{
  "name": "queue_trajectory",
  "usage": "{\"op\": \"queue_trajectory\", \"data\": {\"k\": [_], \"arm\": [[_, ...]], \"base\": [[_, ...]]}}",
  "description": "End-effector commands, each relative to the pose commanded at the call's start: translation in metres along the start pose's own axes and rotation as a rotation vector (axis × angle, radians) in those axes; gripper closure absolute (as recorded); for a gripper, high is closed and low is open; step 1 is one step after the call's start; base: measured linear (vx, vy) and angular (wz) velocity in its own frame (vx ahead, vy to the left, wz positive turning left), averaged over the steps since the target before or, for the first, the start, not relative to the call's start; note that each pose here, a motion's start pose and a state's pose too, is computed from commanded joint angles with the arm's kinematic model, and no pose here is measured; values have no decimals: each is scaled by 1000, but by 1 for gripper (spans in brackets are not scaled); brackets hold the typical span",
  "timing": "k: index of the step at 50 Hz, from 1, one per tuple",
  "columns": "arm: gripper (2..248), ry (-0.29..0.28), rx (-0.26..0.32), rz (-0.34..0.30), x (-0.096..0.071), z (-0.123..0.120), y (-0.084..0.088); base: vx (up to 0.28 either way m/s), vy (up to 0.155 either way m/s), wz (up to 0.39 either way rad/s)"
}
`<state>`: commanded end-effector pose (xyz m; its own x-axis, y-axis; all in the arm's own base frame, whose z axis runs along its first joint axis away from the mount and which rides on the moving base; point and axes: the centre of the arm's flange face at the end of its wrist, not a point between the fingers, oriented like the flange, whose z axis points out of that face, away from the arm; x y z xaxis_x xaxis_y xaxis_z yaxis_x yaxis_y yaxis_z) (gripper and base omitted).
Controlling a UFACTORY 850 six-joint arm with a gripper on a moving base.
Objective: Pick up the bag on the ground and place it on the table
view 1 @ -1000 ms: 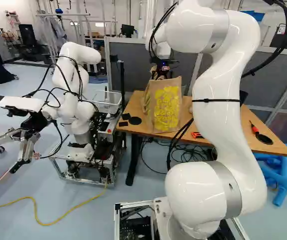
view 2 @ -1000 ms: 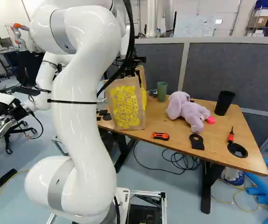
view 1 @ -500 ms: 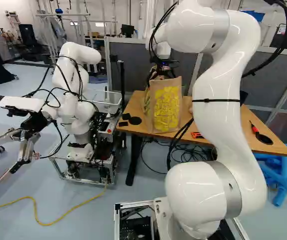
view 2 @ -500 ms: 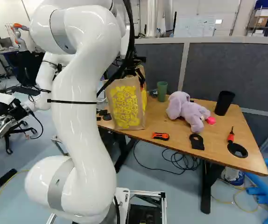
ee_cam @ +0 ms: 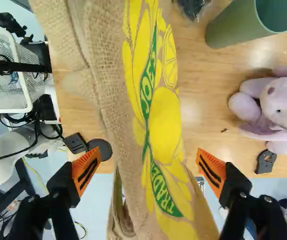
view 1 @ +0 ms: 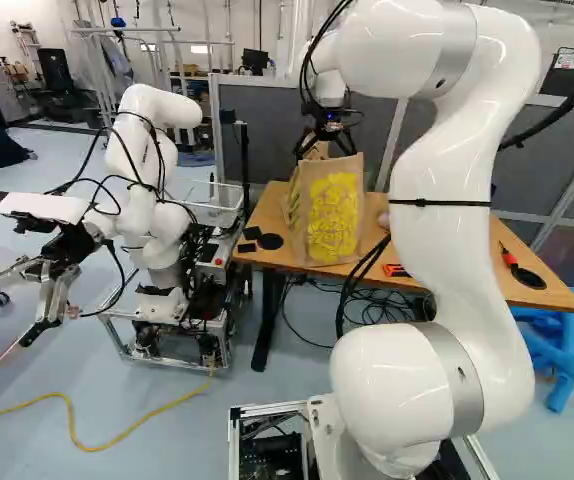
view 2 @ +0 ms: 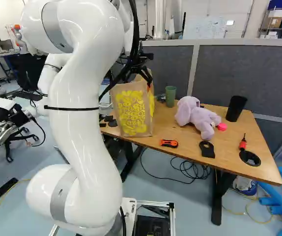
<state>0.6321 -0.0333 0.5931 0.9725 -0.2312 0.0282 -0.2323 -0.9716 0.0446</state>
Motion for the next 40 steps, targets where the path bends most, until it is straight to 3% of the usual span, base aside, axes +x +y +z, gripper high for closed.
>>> {"op": "queue_trajectory", "data": {"k": [40], "arm": [[3, 9, 0, 5, -18, -63, 6]], "base": [[0, 0, 0]]}}
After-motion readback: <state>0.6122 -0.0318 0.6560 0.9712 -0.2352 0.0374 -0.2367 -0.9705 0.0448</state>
